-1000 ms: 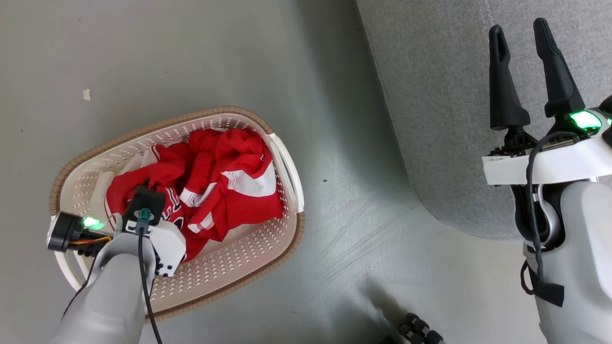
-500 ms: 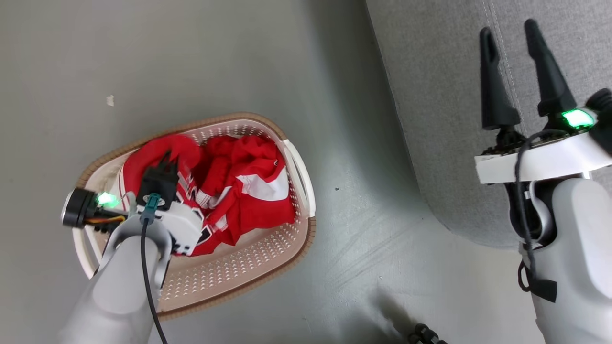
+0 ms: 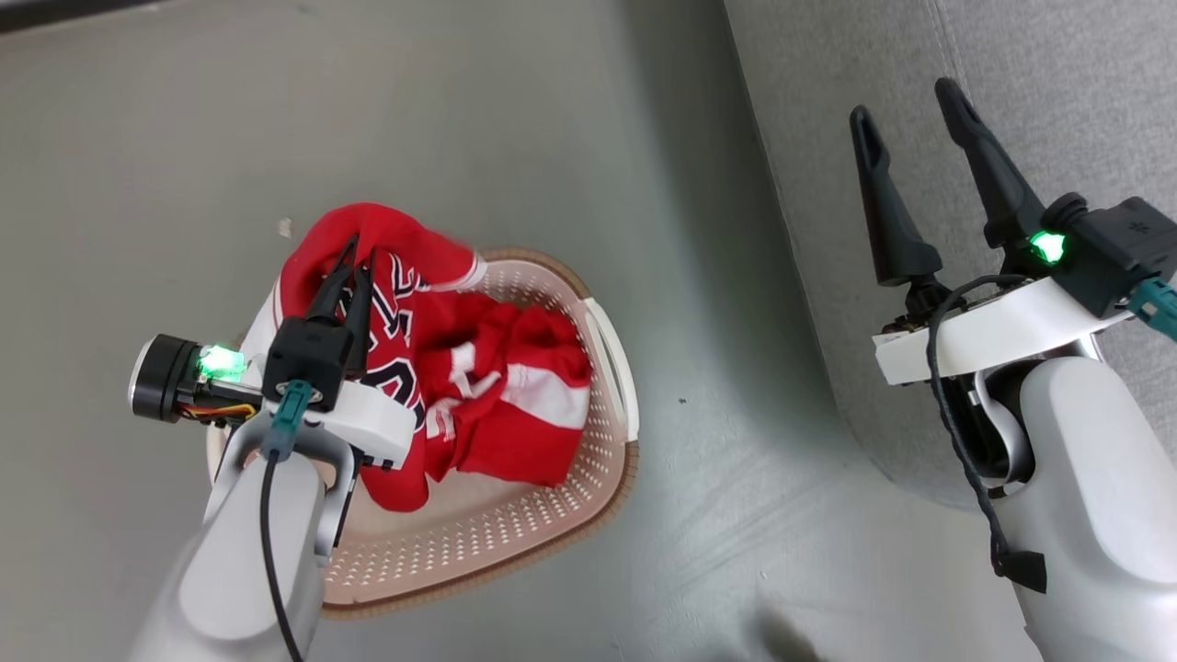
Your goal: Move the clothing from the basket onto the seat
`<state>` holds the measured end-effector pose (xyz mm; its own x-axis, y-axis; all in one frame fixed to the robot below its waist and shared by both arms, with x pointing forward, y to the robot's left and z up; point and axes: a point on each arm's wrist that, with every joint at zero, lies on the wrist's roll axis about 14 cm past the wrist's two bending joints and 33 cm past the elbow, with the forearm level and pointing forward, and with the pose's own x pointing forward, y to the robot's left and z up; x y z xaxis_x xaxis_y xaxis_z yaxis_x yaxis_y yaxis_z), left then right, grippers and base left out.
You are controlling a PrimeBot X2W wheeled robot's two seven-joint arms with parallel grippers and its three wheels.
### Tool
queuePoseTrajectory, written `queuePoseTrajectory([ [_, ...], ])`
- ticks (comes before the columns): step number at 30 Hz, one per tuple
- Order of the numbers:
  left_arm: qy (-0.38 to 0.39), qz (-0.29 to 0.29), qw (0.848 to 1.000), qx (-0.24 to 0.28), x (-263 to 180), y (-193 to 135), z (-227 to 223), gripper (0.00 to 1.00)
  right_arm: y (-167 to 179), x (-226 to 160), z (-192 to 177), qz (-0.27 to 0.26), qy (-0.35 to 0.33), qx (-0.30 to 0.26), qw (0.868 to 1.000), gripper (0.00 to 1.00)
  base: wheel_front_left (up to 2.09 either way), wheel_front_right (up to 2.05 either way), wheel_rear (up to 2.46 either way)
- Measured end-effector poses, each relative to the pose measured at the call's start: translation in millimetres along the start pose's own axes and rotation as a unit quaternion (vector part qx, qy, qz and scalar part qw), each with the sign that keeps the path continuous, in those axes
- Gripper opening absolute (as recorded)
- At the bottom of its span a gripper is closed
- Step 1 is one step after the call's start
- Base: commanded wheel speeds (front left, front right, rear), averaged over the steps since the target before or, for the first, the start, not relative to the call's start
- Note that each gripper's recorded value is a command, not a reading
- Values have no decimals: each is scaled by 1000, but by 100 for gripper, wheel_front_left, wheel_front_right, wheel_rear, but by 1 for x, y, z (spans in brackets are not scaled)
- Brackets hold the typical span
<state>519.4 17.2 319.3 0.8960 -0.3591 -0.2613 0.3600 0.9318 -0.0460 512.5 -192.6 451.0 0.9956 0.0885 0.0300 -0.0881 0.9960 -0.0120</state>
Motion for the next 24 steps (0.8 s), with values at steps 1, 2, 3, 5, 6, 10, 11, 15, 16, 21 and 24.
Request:
queuePoseTrajectory([
  [1, -8, 4, 1000, -2, -2, 2, 6, 0, 2, 0, 1, 3, -1, 0, 1000, 100, 0, 0, 0],
  [2, -16, 8, 1000, -4, -4, 5, 13, 0, 4, 0, 3, 7, -2, -1, 1000, 100, 0, 0, 0],
  [3, -25, 11, 1000, -2, -6, 7, 19, 0, 6, 0, 5, 10, -4, -2, 1000, 100, 0, 0, 0],
  [5, -47, 16, 999, 0, -10, 12, 36, 0, 9, 0, 9, 17, -7, -3, 1000, 100, 0, 0, 0],
  [6, -59, 17, 998, 0, -12, 13, 45, 0, 11, -1, 12, 21, -9, -4, 1000, 100, 0, 0, 0],
  [10, -110, 21, 994, 6, -22, 19, 84, 0, 21, -2, 20, 37, -15, -6, 999, 100, 0, 0, 0],
  [11, -122, 22, 992, 9, -25, 22, 94, 0, 22, -3, 22, 41, -17, -7, 999, 100, 0, 0, 0],
  [15, -170, 27, 985, 25, -37, 30, 132, 0, 30, -8, 30, 55, -20, -10, 998, 100, 0, 0, 0],
  [16, -182, 27, 983, 28, -41, 31, 142, 0, 32, -10, 32, 58, -22, -11, 998, 100, 0, 0, 0],
  [21, -238, 22, 971, 28, -60, 32, 187, 0, 46, -15, 46, 84, -33, -19, 996, 100, 0, 0, 0],
  [24, -274, 17, 961, 41, -77, 32, 217, 0, 56, -23, 55, 104, -38, -26, 994, 100, 0, 0, 0],
])
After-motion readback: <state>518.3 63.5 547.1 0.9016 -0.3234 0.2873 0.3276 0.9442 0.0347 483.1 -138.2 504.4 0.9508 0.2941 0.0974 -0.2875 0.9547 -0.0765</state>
